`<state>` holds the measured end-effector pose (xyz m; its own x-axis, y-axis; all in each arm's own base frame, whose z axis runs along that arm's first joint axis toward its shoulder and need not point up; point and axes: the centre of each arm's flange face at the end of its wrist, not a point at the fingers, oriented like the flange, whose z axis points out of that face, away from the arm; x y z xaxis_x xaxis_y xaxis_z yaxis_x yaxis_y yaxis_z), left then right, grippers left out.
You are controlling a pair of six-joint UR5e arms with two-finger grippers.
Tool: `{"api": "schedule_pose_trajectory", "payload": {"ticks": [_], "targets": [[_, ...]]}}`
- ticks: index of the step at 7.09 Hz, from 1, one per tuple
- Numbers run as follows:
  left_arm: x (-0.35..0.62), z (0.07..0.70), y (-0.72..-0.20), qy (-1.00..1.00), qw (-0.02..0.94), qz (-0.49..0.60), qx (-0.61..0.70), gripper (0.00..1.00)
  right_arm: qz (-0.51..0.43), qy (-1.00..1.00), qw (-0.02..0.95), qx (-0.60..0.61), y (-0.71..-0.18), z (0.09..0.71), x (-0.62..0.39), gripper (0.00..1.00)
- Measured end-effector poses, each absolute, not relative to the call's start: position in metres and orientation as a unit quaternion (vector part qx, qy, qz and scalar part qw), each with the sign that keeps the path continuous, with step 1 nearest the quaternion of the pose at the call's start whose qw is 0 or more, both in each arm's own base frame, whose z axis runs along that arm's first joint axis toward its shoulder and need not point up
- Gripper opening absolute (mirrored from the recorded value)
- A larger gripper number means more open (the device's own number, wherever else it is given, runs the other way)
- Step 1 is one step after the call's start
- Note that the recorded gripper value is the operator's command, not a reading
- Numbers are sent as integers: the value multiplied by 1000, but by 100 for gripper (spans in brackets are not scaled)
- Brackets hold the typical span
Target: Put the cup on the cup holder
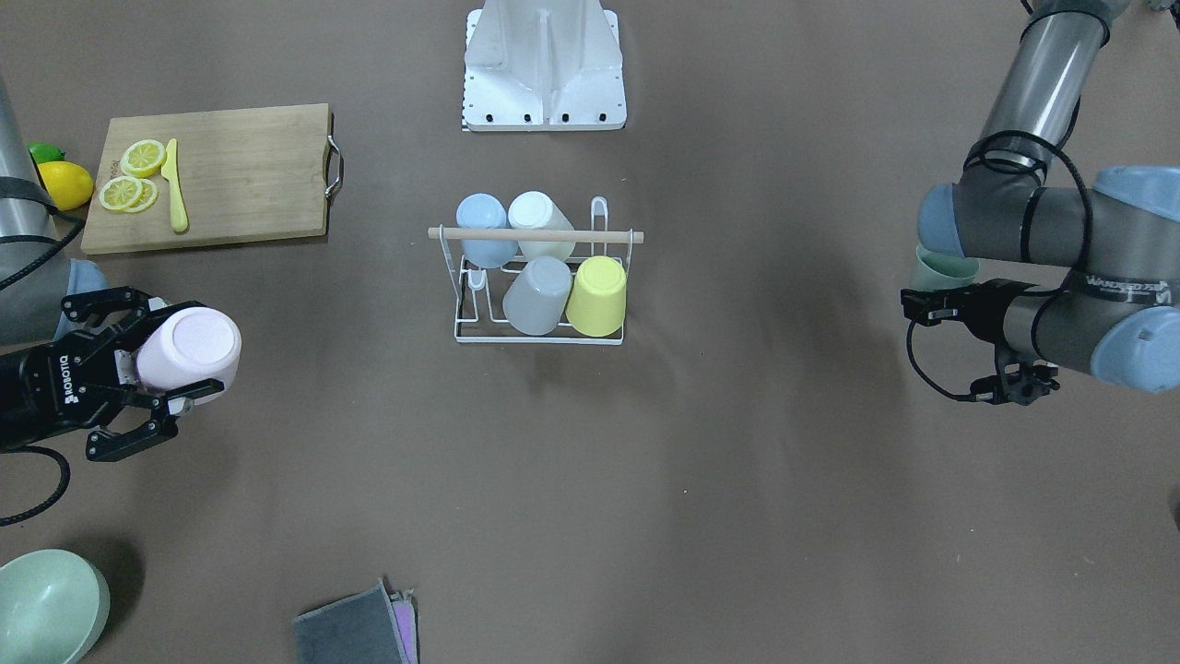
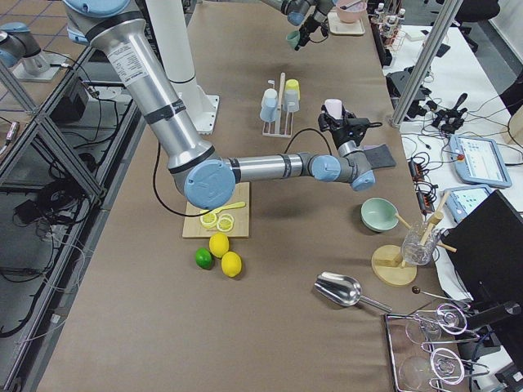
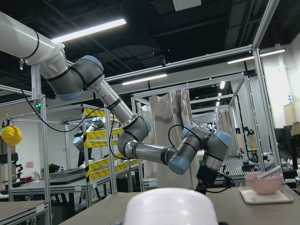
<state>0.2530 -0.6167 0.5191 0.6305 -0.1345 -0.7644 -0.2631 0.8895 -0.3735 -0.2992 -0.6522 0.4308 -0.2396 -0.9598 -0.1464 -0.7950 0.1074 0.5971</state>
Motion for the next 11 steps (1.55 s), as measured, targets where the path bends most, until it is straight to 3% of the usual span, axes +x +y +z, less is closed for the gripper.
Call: {"api": "schedule_pose_trajectory", "payload": {"ticks": [3,6,9,11], "targets": [[231,487,-654,430,899,-45,-65,0,-273,-710,73,645,-631,404,-380,28],[192,414,-684,467,871,-139,63,0,-268,-697,45,663,-629,379,-434,28],[162,350,-680,529,781,-184,275,0,-267,-707,28,654,-606,368,-471,28],[165,336,-649,548,694,-198,423,0,-265,-714,17,648,-591,361,-489,28]]}}
